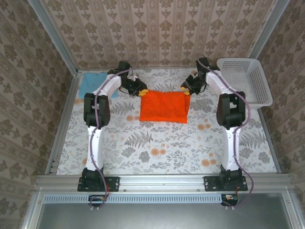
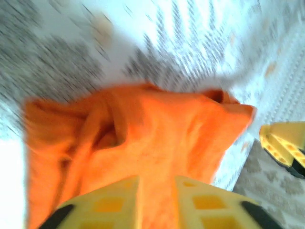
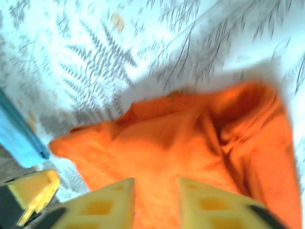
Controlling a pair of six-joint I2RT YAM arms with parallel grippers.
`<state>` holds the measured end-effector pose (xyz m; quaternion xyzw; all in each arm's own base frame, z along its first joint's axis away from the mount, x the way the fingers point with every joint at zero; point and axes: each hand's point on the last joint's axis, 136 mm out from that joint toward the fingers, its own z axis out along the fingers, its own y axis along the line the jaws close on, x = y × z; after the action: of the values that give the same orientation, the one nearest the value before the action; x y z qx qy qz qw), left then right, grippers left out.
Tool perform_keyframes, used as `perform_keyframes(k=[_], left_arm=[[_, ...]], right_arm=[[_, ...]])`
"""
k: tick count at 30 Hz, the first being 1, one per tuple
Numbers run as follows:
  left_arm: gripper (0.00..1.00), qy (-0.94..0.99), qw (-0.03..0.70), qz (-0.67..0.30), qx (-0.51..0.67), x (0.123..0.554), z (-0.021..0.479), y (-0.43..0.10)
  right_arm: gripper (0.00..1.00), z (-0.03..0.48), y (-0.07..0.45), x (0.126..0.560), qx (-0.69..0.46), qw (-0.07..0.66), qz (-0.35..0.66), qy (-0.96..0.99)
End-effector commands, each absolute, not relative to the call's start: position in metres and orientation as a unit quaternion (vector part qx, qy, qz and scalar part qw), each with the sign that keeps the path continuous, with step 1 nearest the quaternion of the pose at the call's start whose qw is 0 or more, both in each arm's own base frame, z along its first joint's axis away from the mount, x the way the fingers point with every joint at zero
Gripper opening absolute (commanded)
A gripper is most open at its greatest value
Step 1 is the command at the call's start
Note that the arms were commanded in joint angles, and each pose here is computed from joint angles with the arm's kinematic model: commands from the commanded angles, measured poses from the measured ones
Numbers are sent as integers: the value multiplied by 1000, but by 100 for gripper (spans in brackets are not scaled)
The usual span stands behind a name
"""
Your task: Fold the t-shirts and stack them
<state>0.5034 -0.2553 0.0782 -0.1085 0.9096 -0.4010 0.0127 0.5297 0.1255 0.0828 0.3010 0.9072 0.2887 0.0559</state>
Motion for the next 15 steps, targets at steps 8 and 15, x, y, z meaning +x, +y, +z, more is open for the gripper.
perform_keyframes(k=[8,15], left_arm=[[52,920,117,-361,-99,530,141,-231],[44,917,26,-395,46,442,133,-298]], right_arm=[[41,114,108,502,305,80,251,915],[25,101,179,434,222,30,333,916]])
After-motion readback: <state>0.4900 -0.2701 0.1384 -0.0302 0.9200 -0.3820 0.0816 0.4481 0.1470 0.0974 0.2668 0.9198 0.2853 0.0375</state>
